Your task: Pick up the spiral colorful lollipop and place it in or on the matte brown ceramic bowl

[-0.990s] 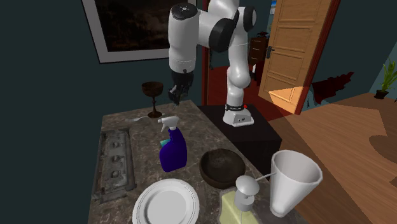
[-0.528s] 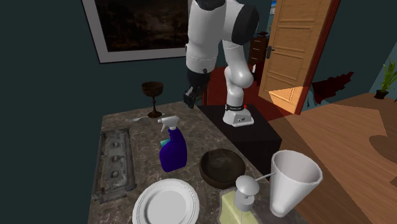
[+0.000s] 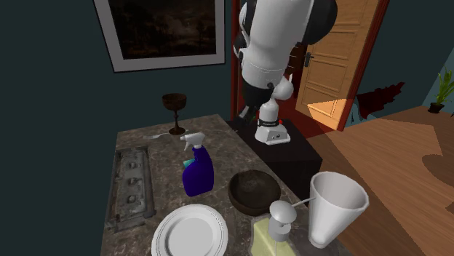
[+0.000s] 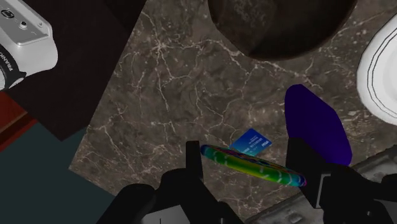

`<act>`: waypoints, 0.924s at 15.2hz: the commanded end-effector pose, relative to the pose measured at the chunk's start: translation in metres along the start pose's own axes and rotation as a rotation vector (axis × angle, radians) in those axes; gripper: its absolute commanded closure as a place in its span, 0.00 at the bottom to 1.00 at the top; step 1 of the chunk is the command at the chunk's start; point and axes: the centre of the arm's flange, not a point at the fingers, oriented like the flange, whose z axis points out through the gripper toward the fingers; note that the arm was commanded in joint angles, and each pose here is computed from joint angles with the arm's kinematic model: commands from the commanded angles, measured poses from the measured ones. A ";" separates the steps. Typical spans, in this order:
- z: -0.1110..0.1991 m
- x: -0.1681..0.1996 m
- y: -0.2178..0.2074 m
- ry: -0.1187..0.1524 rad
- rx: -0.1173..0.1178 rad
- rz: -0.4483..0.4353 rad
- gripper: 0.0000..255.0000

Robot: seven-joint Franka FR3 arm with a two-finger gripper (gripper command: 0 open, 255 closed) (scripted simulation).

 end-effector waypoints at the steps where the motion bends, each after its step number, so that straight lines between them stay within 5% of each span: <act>1: -0.011 -0.025 -0.005 0.002 -0.002 0.001 1.00; 14: 0.034 -0.057 -0.025 0.002 -0.002 0.001 1.00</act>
